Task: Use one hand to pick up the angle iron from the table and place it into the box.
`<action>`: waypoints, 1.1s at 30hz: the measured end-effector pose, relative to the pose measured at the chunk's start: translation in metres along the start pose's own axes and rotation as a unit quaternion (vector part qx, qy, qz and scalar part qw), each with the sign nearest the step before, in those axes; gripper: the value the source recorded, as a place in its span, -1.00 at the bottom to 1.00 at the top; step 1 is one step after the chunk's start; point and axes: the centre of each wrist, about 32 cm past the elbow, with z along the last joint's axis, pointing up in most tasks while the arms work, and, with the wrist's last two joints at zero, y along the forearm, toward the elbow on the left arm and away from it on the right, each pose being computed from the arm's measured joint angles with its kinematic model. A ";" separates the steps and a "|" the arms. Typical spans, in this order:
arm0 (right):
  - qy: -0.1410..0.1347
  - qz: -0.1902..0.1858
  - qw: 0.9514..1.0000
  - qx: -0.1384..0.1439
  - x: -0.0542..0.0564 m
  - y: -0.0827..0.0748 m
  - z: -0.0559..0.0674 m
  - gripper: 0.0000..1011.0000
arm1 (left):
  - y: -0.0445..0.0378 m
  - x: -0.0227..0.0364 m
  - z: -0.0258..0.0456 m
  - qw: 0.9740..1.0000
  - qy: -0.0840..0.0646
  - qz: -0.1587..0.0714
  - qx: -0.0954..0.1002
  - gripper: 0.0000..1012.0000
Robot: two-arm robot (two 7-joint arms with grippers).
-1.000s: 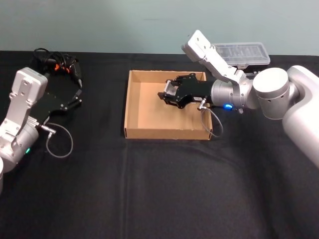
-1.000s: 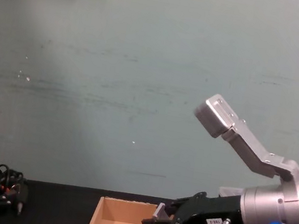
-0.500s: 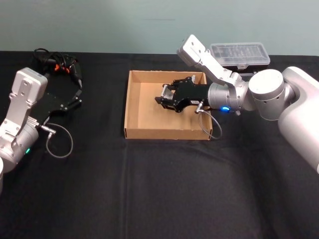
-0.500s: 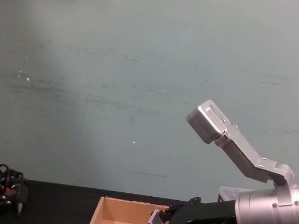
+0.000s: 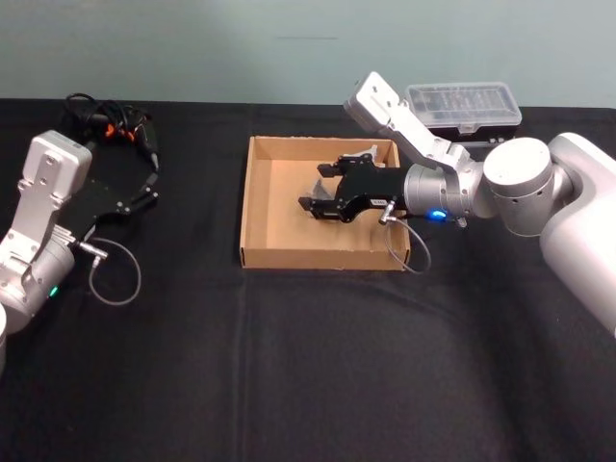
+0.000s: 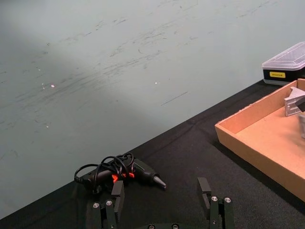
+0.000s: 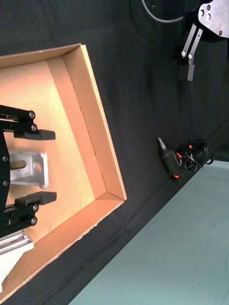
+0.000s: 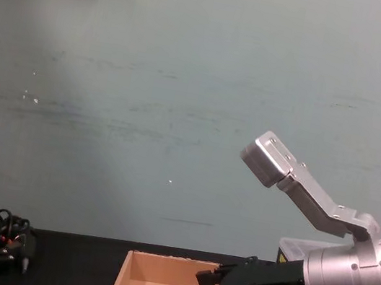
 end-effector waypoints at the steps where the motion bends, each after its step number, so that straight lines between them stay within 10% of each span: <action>1: 0.000 0.000 1.000 0.000 0.000 0.000 0.000 0.34 | 0.0000 0.0000 0.0000 1.000 0.000 0.000 0.000 0.98; 11: 0.004 -0.002 1.000 0.010 -0.002 -0.005 -0.002 0.93 | 0.0000 0.0000 0.0000 1.000 0.000 0.000 0.000 0.98; 21: 0.020 -0.045 0.997 0.061 -0.008 -0.035 0.001 0.99 | 0.0000 0.0000 0.0000 1.000 0.000 0.000 0.000 0.98; 33: 0.060 -0.168 0.978 0.107 -0.023 -0.099 -0.021 0.99 | 0.0000 0.0000 0.0000 1.000 0.000 0.000 0.000 0.98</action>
